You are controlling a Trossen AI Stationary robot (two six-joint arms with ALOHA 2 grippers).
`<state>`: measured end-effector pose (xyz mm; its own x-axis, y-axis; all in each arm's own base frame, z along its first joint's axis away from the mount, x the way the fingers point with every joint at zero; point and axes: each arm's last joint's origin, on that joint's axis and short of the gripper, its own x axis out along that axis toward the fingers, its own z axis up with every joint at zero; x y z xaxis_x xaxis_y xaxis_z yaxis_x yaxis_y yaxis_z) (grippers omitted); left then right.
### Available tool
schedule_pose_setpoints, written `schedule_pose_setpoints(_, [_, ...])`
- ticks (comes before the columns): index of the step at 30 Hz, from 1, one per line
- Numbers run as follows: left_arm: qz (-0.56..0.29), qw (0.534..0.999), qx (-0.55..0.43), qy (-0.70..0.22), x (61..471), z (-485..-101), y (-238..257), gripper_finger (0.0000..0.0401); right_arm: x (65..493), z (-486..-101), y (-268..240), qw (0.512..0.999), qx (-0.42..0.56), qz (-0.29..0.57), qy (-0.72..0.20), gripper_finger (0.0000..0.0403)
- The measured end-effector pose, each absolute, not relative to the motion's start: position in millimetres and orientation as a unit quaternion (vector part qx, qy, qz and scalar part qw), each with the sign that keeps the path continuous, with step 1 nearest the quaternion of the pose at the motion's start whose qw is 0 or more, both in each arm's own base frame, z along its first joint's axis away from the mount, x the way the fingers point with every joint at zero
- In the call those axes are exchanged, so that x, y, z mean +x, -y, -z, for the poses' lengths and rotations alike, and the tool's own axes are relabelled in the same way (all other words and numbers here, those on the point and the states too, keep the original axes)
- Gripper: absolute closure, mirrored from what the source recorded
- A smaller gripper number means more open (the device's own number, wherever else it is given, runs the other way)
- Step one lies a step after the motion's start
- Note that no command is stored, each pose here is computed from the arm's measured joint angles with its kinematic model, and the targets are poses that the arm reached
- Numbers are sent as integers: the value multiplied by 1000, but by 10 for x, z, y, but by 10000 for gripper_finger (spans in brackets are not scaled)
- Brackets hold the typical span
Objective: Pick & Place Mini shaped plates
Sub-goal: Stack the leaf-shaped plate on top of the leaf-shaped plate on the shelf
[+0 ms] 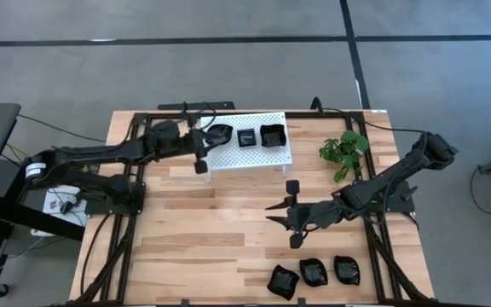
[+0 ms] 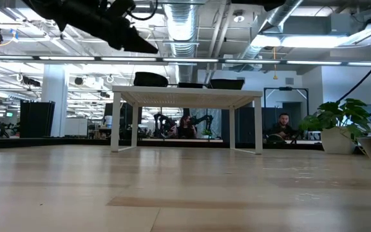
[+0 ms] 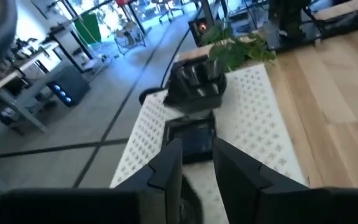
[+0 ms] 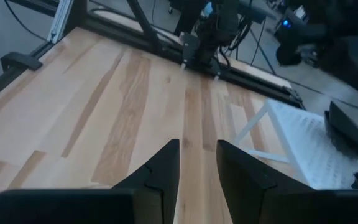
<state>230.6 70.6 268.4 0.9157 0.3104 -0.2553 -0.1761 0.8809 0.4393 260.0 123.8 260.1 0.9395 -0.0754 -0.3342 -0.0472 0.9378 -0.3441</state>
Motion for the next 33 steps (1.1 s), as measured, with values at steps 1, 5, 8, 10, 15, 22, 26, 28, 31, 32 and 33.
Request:
schedule_pose_setpoints(1, [-129,955,210,-163,2331,-2671,-678,308,2604,-2611,-1239,970,-177,7,-169,302])
schedule_pose_setpoints(5, [-166,943,208,-200,2410,-2561,-605,308,2609,-2618,-1240,967,-192,-3,-166,302])
schedule_pose_setpoints(8, [-218,928,206,-221,2444,-2503,-609,308,2609,-2618,-1240,967,-194,-3,-166,302])
schedule_pose_setpoints(10, [-229,928,188,-226,2465,-2465,-622,308,2609,-2618,-1240,967,-194,-3,-166,302])
schedule_pose_setpoints(15, [-228,928,174,-239,2508,-2386,-629,309,2609,-2618,-1241,967,-194,-4,-165,302])
schedule_pose_setpoints(22, [-233,931,158,-234,2504,-2393,-629,309,2605,-2617,-1249,967,-194,-6,-166,302])
schedule_pose_setpoints(26, [-233,930,158,-235,2500,-2383,-630,318,2604,-2616,-1250,967,-195,-6,-166,302])
schedule_pose_setpoints(28, [-234,929,157,-241,2485,-2351,-642,332,2604,-2615,-1249,967,-191,-6,-166,302])
schedule_pose_setpoints(31, [-238,925,156,-253,2449,-2276,-670,365,2604,-2614,-1249,968,-185,-4,-167,302])
schedule_pose_setpoints(32, [-239,923,155,-258,2435,-2248,-679,377,2604,-2614,-1248,969,-184,-4,-167,302])
schedule_pose_setpoints(33, [-240,922,155,-262,2425,-2225,-683,388,2604,-2614,-1248,969,-184,-4,-167,302])
